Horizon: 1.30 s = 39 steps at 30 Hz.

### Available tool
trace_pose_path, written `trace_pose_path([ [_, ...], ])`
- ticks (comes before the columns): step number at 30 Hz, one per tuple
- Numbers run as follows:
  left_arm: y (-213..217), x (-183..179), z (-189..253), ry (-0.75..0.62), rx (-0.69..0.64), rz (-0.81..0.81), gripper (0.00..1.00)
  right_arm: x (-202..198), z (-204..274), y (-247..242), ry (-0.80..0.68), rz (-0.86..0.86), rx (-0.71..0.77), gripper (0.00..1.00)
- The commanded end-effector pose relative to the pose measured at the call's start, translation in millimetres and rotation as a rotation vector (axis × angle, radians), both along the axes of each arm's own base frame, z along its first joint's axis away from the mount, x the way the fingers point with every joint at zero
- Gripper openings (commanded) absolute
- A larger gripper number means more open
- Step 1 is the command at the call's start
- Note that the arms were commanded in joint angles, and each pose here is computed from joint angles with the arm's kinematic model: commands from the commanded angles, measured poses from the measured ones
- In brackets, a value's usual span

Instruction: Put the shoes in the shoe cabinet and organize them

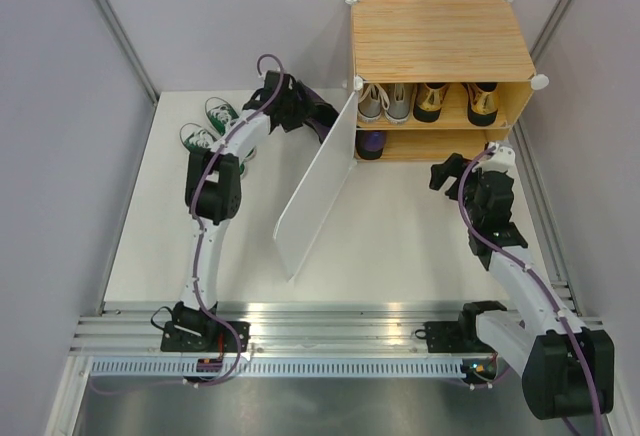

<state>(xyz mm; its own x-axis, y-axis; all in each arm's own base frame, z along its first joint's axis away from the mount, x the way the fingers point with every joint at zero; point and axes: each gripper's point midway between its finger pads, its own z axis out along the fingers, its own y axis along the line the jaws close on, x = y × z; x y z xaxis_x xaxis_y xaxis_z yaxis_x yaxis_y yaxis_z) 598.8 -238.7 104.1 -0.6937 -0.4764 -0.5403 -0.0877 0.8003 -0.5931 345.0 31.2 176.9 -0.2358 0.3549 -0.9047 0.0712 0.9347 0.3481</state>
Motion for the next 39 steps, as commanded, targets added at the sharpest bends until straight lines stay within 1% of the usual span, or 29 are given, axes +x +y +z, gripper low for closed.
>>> trace_pose_path([
  [1,-13.3,9.1,-4.4,0.002,-0.052,0.030,0.72,8.3,18.1,5.1,-0.043,0.035,-0.006,0.95],
  [2,-12.9,9.9,-16.8,0.019,-0.048,0.038,0.71,8.7,16.1,6.8,-0.038,0.042,-0.003,0.95],
  [5,-17.4,13.8,-30.7,0.030,-0.049,0.031,0.67,9.5,11.2,7.9,-0.030,0.047,0.003,0.95],
  [9,-17.4,10.9,-39.2,0.040,-0.036,0.006,0.51,8.4,9.7,13.8,-0.028,0.080,0.012,0.95],
  [12,-13.3,5.0,-43.4,0.051,-0.013,0.004,0.33,7.8,9.2,15.7,-0.032,0.086,0.021,0.94],
  [13,-12.6,4.1,-36.2,0.041,-0.011,0.002,0.25,7.3,7.8,16.2,-0.031,0.088,0.023,0.95],
  [15,-9.5,-0.8,-39.0,0.047,0.006,-0.001,0.16,6.7,8.0,18.6,-0.033,0.099,0.032,0.95],
  [16,-7.5,-1.8,-32.5,0.039,0.009,0.000,0.03,5.8,7.8,18.6,-0.033,0.099,0.036,0.94],
  [18,-1.9,-7.5,-35.2,0.052,0.027,0.002,0.02,4.2,8.7,19.9,-0.037,0.107,0.039,0.94],
  [19,-1.6,-10.3,-25.3,0.041,0.027,0.000,0.02,3.3,9.2,21.0,-0.040,0.111,0.043,0.94],
  [22,11.7,-21.7,-21.7,0.053,0.052,0.016,0.02,1.2,14.3,22.5,-0.055,0.121,0.047,0.94],
  [28,43.0,-51.6,23.5,0.004,0.113,0.052,0.02,-5.9,26.7,33.2,-0.080,0.175,0.078,0.94],
  [29,49.1,-62.8,35.0,-0.006,0.120,0.058,0.02,-7.5,26.3,33.2,-0.078,0.175,0.083,0.94],
  [30,54.4,-69.0,37.1,-0.004,0.132,0.068,0.02,-8.8,26.5,34.2,-0.078,0.180,0.084,0.94],
  [32,61.7,-86.8,31.4,0.017,0.154,0.067,0.02,-12.6,29.5,34.8,-0.087,0.184,0.086,0.94],
  [33,64.5,-93.3,44.7,-0.004,0.151,0.071,0.02,-14.2,29.1,34.5,-0.084,0.184,0.088,0.94],
  [34,66.3,-99.2,47.8,-0.006,0.152,0.071,0.02,-16.4,33.3,35.4,-0.095,0.189,0.090,0.94],
  [36,76.9,-113.9,40.7,0.017,0.180,0.093,0.02,-18.7,36.4,36.6,-0.099,0.193,0.100,0.93],
  [37,78.8,-120.3,54.5,-0.006,0.174,0.099,0.02,-20.8,39.7,37.7,-0.109,0.199,0.105,0.93],
  [38,82.4,-129.6,48.0,0.013,0.183,0.100,0.02,-22.7,40.0,39.3,-0.108,0.207,0.112,0.93],
  [39,85.0,-134.1,51.4,0.008,0.182,0.106,0.02,-24.2,40.6,40.1,-0.109,0.211,0.115,0.93],
])
